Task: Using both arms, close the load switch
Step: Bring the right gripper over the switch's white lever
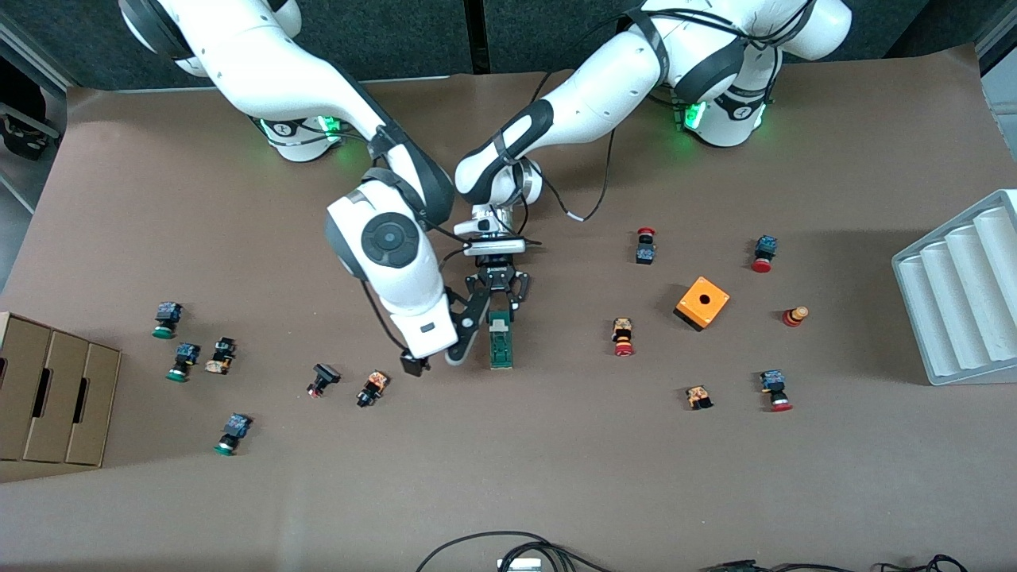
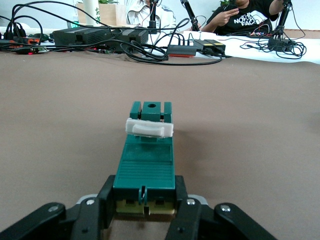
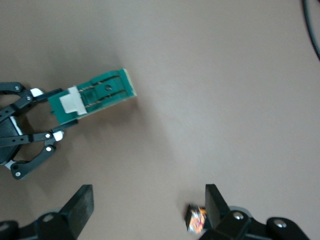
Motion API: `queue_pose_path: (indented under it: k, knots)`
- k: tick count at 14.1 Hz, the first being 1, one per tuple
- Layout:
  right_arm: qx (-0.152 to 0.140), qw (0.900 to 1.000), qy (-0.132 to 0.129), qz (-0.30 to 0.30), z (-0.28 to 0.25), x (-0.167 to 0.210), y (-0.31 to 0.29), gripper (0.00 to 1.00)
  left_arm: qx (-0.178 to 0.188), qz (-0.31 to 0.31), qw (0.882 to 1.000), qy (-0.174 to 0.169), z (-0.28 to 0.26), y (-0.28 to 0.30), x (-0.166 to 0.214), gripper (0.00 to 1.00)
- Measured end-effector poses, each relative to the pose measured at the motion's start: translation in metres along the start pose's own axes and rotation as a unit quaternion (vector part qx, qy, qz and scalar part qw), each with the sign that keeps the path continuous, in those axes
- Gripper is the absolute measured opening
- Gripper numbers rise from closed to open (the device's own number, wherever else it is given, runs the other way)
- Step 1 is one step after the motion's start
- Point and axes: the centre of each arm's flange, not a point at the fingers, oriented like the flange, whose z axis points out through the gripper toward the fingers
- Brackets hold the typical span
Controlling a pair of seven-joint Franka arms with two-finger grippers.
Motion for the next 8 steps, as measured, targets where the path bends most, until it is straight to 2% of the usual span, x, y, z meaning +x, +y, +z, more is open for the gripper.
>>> queue_pose_path:
  k: [8]
  knots:
    - [0.007, 0.996, -0.003, -0.085, 0.024, 0.019, -0.026, 1.00, 0.000, 0.000, 1.000, 0.000, 0.000, 0.000, 0.000, 0.49]
